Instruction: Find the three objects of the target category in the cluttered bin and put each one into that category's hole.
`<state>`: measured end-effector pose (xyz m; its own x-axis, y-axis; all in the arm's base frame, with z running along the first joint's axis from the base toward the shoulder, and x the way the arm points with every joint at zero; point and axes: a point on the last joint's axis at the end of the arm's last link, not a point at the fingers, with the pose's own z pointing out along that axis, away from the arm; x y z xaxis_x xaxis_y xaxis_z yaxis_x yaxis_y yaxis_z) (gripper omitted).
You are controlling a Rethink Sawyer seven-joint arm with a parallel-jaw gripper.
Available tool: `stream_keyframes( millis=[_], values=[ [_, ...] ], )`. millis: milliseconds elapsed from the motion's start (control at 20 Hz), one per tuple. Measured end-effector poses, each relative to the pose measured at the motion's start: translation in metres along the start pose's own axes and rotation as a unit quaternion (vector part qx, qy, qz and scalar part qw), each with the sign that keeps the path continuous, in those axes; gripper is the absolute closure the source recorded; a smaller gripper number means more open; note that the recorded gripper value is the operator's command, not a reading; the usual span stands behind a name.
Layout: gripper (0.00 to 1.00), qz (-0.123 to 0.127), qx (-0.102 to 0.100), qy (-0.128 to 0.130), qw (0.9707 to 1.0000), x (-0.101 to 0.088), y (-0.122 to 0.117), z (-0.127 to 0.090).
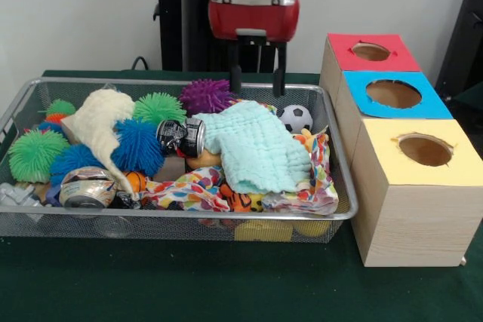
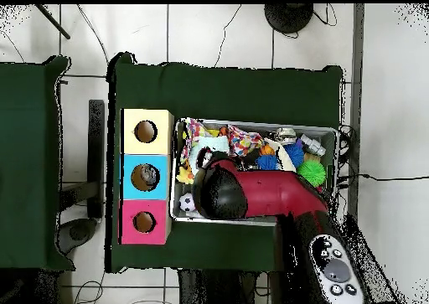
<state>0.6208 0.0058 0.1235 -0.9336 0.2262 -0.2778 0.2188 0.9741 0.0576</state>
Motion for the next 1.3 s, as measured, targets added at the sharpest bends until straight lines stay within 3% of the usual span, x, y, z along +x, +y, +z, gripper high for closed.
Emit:
stream_keyframes(
  millis=[250, 300, 600, 750, 1300],
  values=[
    [0.0, -0.061, 0.02, -0.03, 0.9975, 0.021, 0.031, 0.02],
    [0.0, -0.078, 0.024, -0.043, 0.9957, 0.027, 0.039, 0.027],
    [0.0, -0.121, 0.032, -0.099, 0.9872, 0.044, 0.053, 0.051],
    [0.0, -0.127, 0.043, -0.112, 0.9845, 0.051, 0.039, 0.059],
    [0.0, -0.109, 0.102, -0.102, 0.9836, 0.055, -0.025, 0.057]
  ],
)
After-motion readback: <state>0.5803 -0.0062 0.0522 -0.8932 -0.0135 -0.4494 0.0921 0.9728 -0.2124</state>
